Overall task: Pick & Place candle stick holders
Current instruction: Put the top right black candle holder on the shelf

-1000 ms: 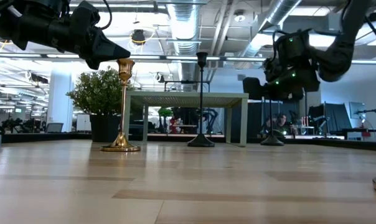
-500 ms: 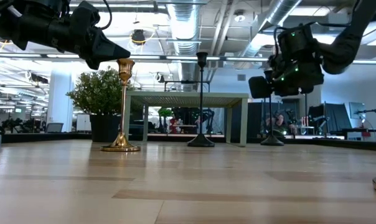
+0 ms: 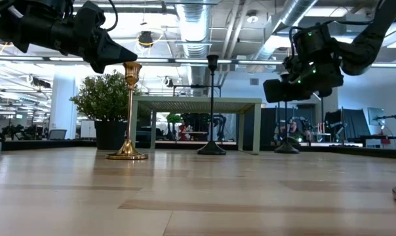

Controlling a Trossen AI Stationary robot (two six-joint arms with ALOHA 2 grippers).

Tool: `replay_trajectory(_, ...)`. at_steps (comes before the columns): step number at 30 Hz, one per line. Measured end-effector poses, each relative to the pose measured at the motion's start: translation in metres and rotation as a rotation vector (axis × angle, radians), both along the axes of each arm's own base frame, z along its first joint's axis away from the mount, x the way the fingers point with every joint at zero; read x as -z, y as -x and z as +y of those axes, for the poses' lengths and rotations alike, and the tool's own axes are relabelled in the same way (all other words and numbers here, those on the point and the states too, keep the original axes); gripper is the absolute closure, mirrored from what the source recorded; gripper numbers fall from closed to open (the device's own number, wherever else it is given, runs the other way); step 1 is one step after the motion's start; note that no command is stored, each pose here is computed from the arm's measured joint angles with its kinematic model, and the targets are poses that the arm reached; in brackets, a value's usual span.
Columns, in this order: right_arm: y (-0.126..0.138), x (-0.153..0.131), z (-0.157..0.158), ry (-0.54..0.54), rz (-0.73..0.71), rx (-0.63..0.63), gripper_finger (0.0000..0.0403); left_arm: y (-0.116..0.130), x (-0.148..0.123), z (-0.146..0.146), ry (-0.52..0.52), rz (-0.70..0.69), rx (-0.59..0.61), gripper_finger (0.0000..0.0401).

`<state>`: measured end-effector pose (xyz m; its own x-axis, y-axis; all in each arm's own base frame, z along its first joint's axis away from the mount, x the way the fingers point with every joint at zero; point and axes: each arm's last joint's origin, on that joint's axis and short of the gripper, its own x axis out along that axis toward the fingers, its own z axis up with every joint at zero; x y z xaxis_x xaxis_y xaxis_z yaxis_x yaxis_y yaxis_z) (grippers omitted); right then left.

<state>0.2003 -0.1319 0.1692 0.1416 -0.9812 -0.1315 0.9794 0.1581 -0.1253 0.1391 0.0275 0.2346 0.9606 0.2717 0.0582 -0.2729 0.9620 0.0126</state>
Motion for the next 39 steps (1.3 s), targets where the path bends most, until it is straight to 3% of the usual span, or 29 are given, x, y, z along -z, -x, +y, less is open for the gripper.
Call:
replay_trajectory(4,0.000,0.000,0.000,0.004,0.018,-0.006,0.0394,0.000,0.000,0.000,0.000,0.000,0.000,0.0393)
replay_trajectory(12,0.006,-0.022,0.005,0.047,-0.021,-0.041,0.0398,0.000,0.000,0.000,0.000,0.000,0.000,0.0393)
replay_trajectory(19,0.023,-0.067,0.016,0.096,-0.140,-0.211,0.0400,0.000,0.000,0.000,0.000,0.000,0.000,0.0393)
replay_trajectory(26,0.026,-0.135,0.022,0.128,-0.107,-0.353,0.0401,0.000,0.000,0.000,0.000,0.000,0.000,0.0393)
replay_trajectory(32,0.013,-0.184,0.018,0.189,-0.084,-0.487,0.0402,0.000,0.000,0.000,0.000,0.000,0.000,0.0393)
replay_trajectory(39,-0.017,-0.209,0.008,0.206,-0.088,-0.670,0.0402,0.000,0.000,0.000,0.000,0.000,0.000,0.0393)
